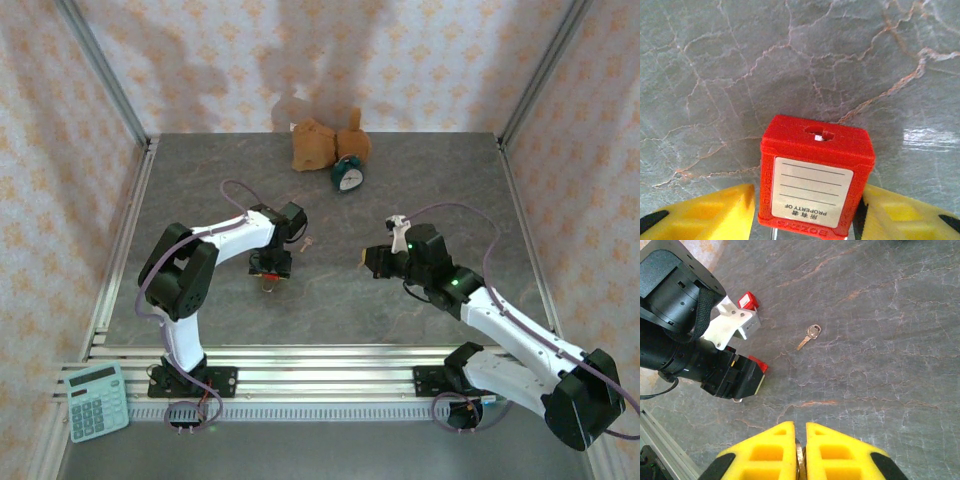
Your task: Unlock with the key
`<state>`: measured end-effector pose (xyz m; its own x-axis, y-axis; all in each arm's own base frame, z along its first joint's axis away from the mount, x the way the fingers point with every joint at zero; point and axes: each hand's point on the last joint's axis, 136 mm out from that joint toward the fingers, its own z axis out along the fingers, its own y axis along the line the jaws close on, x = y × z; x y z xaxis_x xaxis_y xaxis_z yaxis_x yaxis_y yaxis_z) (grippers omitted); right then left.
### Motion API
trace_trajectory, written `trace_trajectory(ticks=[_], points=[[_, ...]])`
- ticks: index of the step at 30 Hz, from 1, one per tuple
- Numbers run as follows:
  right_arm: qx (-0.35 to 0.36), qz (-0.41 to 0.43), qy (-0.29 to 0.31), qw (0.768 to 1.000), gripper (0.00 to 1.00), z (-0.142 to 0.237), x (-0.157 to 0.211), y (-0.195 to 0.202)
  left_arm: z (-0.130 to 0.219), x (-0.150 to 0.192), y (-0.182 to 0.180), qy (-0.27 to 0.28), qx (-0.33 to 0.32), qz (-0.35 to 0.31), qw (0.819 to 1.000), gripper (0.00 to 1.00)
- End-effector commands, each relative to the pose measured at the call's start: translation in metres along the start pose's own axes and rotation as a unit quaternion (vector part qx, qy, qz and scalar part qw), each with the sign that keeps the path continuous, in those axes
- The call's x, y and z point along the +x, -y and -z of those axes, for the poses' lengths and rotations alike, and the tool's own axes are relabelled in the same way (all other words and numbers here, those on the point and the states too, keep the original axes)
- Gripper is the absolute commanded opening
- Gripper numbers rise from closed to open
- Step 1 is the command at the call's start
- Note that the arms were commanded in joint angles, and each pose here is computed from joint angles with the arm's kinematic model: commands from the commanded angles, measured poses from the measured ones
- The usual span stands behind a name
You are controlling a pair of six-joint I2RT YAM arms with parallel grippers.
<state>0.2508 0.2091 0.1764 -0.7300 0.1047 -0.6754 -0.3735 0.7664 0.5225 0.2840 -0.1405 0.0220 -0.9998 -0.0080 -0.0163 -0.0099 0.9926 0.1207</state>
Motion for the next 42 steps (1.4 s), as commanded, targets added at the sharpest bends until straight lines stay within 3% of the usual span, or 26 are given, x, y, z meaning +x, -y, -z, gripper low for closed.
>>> trace_trajectory(ticks=[1, 9, 15, 20, 26, 35, 42], points=[[-0.006, 0.004, 0.031, 1.0, 0.1, 0.005, -0.015, -0.005, -0.005, 0.01, -0.004, -0.025, 0.0, -0.01, 1.0, 0.54], [-0.003, 0.012, 0.024, 1.0, 0.1, 0.009, -0.019, -0.009, -0.011, 0.002, -0.001, -0.025, 0.007, -0.037, 0.999, 0.52], [-0.001, 0.008, 0.027, 1.0, 0.1, 0.012, -0.022, -0.011, -0.019, 0.006, -0.006, -0.031, -0.007, -0.044, 0.999, 0.35], [-0.004, 0.009, 0.008, 1.0, 0.1, 0.012, -0.023, -0.016, 0.002, -0.004, -0.01, 0.019, -0.007, -0.053, 0.998, 0.35], [0.001, 0.004, 0.017, 1.0, 0.1, 0.013, -0.029, -0.016, 0.019, -0.007, 0.009, 0.063, 0.041, -0.077, 0.994, 0.35], [0.011, -0.003, 0.02, 1.0, 0.1, 0.015, -0.028, -0.012, 0.002, 0.021, 0.047, 0.015, 0.079, -0.144, 0.986, 0.36], [0.017, 0.0, 0.02, 1.0, 0.1, 0.018, -0.024, -0.008, -0.008, 0.034, 0.05, -0.022, 0.049, -0.161, 0.985, 0.41]])
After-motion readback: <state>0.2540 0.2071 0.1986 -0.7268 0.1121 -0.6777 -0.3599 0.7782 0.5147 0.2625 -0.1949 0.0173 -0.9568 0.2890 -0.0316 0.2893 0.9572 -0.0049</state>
